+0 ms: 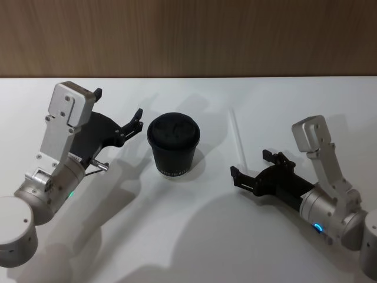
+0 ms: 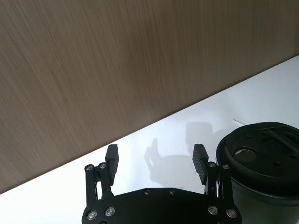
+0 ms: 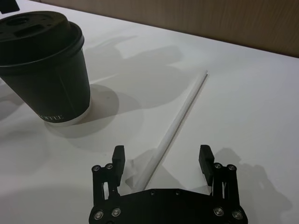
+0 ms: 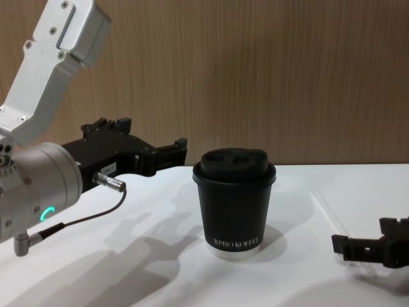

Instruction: Pick up the straw with one hand, pass it to the other hand, and insert it into the cup.

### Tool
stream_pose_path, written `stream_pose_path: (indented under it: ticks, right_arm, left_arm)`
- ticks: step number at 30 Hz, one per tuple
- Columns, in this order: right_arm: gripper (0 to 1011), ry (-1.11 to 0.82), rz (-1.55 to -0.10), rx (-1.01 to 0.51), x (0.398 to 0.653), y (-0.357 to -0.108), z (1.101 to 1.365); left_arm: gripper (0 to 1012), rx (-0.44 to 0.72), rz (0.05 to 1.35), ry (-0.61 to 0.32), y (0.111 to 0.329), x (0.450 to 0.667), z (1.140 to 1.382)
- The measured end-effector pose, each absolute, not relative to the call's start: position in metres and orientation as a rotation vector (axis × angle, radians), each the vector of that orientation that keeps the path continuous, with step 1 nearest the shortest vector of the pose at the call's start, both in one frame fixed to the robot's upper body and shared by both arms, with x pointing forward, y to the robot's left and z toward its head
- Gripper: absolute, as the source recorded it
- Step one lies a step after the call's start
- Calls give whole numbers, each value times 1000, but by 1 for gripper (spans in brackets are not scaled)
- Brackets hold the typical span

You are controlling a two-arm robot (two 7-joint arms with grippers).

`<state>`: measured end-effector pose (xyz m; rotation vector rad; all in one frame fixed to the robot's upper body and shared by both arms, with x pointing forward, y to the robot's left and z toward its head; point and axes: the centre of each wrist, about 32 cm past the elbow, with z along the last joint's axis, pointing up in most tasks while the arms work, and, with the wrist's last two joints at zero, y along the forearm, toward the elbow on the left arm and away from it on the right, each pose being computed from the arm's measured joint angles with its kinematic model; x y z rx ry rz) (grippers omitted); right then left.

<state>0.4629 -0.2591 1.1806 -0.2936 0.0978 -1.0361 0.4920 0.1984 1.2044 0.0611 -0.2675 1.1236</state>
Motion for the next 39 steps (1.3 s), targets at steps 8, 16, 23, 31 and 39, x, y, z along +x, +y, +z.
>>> stream_pose_path:
  ticks: [8,16,23,31,39]
  right_arm:
    - [861,95,-1036,-311,464,-257,1180]
    - [593,99,-1031,-332,466,-254,1179]
    - [392,104,-1021,-348,467,-253,1179]
    - [241,110,-1015,-365,467,-251,1180]
    - [171,115,-1014,-377,468,-251,1180]
  left_arm:
    - [1001,61,1124,-268,198,492,1204]
    - [1001,61,1124,-268,198,492,1204]
    - [1001,61,1124,-268,198,492,1204]
    - [1001,61,1124,-268,198,492,1204]
    - [1001,61,1124,-268,198,492,1204]
